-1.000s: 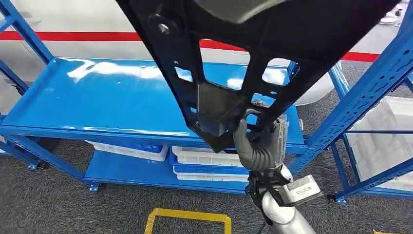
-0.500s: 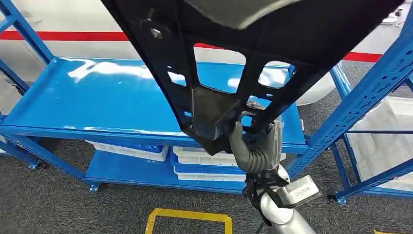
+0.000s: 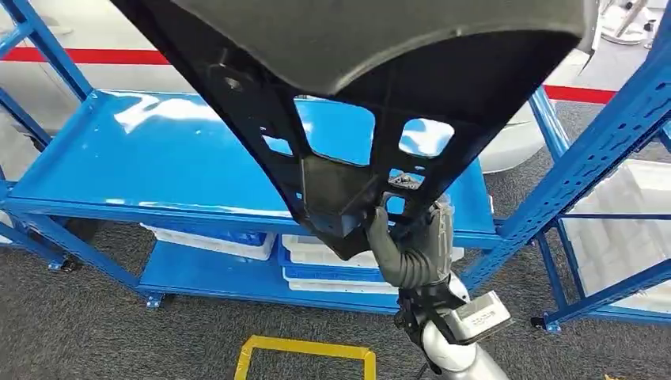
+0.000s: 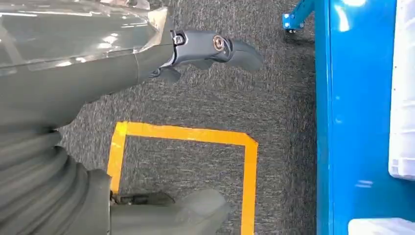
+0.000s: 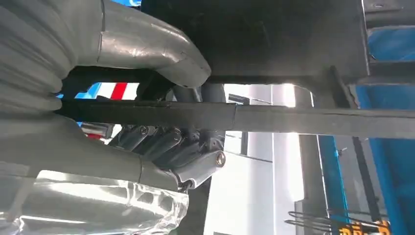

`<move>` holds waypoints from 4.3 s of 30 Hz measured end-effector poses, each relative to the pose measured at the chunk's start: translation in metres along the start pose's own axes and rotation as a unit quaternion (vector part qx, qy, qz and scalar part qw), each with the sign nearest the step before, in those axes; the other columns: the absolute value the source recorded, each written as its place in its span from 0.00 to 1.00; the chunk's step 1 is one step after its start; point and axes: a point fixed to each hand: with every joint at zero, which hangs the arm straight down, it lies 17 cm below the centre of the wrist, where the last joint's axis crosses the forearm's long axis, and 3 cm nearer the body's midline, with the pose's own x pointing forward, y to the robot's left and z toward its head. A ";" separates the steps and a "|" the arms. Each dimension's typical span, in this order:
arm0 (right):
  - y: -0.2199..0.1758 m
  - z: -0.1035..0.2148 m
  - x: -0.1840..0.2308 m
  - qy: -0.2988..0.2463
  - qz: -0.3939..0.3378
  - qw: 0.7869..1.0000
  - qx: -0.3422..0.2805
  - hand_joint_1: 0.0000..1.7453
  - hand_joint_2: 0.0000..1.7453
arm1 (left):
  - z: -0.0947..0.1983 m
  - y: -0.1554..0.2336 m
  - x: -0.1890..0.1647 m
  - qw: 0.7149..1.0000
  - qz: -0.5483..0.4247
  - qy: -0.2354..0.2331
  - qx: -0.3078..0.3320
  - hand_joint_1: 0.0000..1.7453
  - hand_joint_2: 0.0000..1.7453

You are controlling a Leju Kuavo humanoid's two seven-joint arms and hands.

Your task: Take the parts from the cabinet and place them on the table.

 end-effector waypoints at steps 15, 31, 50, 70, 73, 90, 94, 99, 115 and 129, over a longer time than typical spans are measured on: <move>0.002 0.000 0.000 0.000 0.000 1.000 0.003 1.00 1.00 | -0.001 0.001 0.000 1.000 0.004 0.001 0.004 0.00 1.00; -0.007 0.011 0.005 -0.023 0.075 0.997 -0.012 1.00 1.00 | 0.000 -0.001 0.002 1.000 0.017 0.001 0.008 0.00 1.00; -0.009 0.019 0.009 -0.026 0.115 0.993 -0.010 1.00 1.00 | -0.008 0.000 0.011 0.999 0.031 -0.004 0.015 0.00 1.00; 0.003 0.034 0.010 -0.038 0.125 0.991 0.009 1.00 1.00 | 0.010 0.001 -0.019 0.999 0.034 0.028 -0.014 0.00 1.00; 0.010 0.037 0.008 -0.036 0.126 0.991 0.020 1.00 1.00 | 0.008 0.003 -0.012 0.999 0.033 0.013 -0.016 0.00 1.00; 0.019 0.043 0.001 -0.029 0.123 0.991 0.035 1.00 1.00 | 0.000 0.006 0.011 0.999 0.034 -0.023 -0.009 0.00 1.00; 0.021 0.042 0.002 -0.030 0.118 0.992 0.037 1.00 1.00 | -0.005 0.007 0.022 0.999 0.036 -0.037 -0.004 0.00 1.00; 0.024 0.043 0.004 -0.033 0.107 0.993 0.038 1.00 1.00 | -0.004 0.012 0.026 0.998 0.034 -0.047 0.004 0.00 1.00; 0.043 0.051 0.007 -0.028 0.046 0.998 0.045 1.00 1.00 | -0.007 0.031 0.040 0.995 0.067 -0.066 0.037 0.00 1.00; 0.064 0.041 0.011 -0.029 -0.001 0.998 0.054 1.00 1.00 | -0.003 0.040 0.048 0.992 0.079 -0.080 0.055 0.00 1.00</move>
